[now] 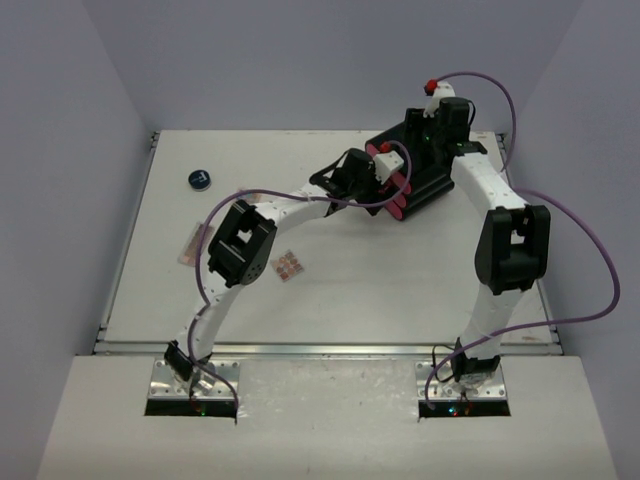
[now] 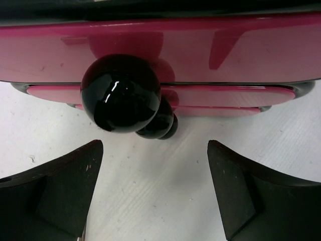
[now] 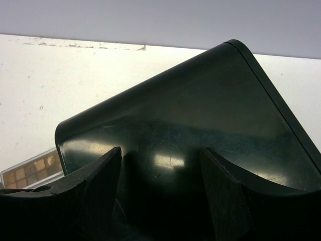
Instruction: Organize the makeup
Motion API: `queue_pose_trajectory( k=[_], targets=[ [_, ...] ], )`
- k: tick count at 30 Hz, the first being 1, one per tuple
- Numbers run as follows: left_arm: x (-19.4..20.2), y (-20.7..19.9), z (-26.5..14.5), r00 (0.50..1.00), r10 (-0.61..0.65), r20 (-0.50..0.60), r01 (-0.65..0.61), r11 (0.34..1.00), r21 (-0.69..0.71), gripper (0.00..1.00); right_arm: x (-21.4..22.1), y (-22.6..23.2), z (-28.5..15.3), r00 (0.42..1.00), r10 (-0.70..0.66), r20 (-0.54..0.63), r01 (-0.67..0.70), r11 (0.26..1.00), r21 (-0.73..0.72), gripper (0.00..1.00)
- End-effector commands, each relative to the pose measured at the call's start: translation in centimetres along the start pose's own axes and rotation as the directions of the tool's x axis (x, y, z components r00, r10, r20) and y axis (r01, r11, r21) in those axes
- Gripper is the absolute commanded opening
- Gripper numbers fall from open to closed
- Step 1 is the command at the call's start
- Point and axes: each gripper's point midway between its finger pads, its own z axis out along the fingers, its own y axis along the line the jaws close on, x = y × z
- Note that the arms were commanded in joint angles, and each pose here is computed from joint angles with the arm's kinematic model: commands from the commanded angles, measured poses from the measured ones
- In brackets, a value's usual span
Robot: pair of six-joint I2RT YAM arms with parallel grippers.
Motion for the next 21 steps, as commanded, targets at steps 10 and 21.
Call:
queue_pose_trajectory(
  k=[10, 21],
  targets=[
    [-4.5, 2.1, 1.5, 0.989, -0.009, 0.147, 0.021, 0.997, -0.080, 0.73, 8.5, -1.0, -1.0, 0.963, 0.059, -0.263, -0.050, 0.998, 0.039, 0.65],
    [-6.0, 3.0, 1.2, 0.981, -0.003, 0.196, 0.020, 0.996, -0.089, 0.65, 8.7, -1.2, -1.1, 0.963, 0.055, -0.265, -0.044, 0.998, 0.046, 0.65]
  ],
)
